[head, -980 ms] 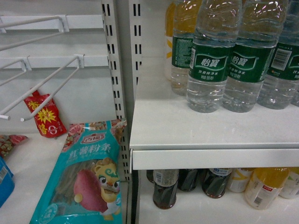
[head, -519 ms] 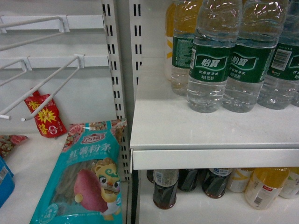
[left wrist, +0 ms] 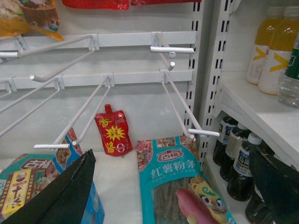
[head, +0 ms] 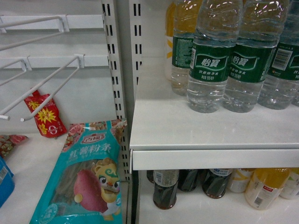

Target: Move water from second to third shelf

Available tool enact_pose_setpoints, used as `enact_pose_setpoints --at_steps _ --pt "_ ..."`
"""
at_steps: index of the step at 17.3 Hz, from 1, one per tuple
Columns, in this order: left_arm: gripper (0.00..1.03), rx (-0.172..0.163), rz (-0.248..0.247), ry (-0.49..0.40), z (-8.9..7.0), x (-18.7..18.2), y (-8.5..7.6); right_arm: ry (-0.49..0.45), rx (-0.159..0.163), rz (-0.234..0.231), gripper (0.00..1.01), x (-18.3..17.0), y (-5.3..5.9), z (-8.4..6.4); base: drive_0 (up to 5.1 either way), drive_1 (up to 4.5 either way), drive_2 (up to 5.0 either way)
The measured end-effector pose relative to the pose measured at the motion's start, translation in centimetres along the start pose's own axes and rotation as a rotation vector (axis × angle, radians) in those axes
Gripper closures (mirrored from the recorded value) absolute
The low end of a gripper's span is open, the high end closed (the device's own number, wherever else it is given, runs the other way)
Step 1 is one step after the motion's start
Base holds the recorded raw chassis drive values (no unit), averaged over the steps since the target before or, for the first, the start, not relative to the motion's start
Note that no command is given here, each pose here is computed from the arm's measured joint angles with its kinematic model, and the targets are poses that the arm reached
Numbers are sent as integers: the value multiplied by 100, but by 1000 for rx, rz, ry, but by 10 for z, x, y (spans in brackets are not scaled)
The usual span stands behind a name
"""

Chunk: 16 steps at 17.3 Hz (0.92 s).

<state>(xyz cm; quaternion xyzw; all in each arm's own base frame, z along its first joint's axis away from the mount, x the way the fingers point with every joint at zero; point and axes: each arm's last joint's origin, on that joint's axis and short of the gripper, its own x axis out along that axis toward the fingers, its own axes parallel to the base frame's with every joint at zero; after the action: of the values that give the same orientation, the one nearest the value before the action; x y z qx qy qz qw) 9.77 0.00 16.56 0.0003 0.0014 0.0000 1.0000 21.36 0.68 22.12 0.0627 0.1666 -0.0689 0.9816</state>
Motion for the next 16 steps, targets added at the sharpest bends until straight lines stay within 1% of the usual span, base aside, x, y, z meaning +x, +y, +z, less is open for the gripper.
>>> enact_pose_setpoints --at_steps 2,5,7,11,16 --pt "5 0 0 0 0 0 0 1 0 22 63 15 7 11 0 0 0" --pt "5 0 0 0 0 0 0 -1 2 36 63 26 13 20 0 0 0" --pt "5 0 0 0 0 0 0 18 2 50 63 35 20 21 0 0 0" --pt "5 0 0 0 0 0 0 50 -13 70 63 49 34 23 0 0 0" --pt "5 0 0 0 0 0 0 58 -19 56 63 63 40 28 0 0 0"
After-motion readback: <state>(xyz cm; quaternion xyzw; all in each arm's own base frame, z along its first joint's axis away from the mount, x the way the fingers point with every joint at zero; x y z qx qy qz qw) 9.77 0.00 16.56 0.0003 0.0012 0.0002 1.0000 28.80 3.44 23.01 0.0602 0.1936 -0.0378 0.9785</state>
